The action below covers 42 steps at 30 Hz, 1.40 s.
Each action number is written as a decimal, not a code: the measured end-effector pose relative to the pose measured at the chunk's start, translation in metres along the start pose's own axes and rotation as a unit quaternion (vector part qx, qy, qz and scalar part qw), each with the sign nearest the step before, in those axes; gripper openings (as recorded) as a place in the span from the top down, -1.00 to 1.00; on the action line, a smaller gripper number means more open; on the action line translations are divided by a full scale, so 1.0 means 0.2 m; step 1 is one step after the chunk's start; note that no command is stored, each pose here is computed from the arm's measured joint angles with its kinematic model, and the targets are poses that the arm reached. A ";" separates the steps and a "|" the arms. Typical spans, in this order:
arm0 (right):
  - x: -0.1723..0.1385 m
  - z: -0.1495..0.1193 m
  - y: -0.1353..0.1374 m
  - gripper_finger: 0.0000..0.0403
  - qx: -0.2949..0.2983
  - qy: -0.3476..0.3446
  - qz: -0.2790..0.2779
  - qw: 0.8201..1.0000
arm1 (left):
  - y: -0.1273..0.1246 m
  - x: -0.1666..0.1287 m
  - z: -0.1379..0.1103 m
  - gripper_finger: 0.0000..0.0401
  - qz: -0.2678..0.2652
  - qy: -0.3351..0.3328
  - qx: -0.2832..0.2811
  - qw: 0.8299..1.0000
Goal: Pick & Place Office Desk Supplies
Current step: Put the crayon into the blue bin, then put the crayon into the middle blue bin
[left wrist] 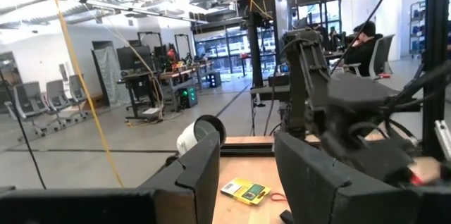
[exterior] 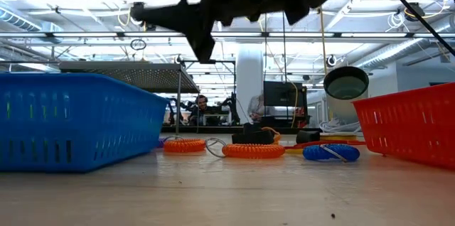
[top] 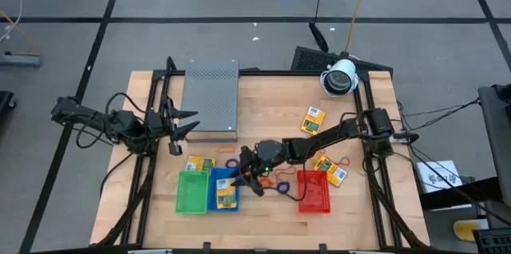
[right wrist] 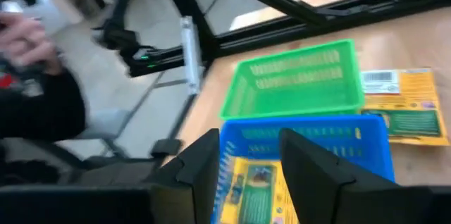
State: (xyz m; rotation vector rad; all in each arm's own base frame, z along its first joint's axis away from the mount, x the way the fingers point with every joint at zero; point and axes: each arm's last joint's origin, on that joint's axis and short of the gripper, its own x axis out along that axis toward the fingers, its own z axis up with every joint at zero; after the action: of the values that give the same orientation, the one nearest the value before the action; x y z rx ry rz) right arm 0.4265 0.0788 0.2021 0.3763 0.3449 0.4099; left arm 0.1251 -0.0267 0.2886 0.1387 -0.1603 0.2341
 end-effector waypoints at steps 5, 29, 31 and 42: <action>-0.14 0.10 -0.01 0.29 -0.006 0.048 -0.020 0.999 | 0.00 0.00 0.00 0.28 0.000 -0.001 -0.025 1.000; -0.80 -0.11 -0.04 0.31 0.020 0.330 -0.472 0.817 | 0.00 0.00 0.00 0.28 -0.001 0.000 -0.045 0.999; -0.83 -0.15 -0.05 0.31 0.028 0.357 -0.480 0.801 | 0.00 0.00 0.00 0.28 -0.001 0.000 -0.049 0.999; -0.92 -0.20 -0.16 0.31 0.104 0.390 -0.479 0.780 | 0.00 0.00 0.00 0.28 -0.002 0.004 -0.054 0.999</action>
State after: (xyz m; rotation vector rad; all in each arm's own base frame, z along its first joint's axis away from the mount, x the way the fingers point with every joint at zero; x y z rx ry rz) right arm 0.2631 -0.0186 0.1992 0.1812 1.3354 -0.5288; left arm 0.1253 -0.0269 0.2879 0.0307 -0.1648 0.2219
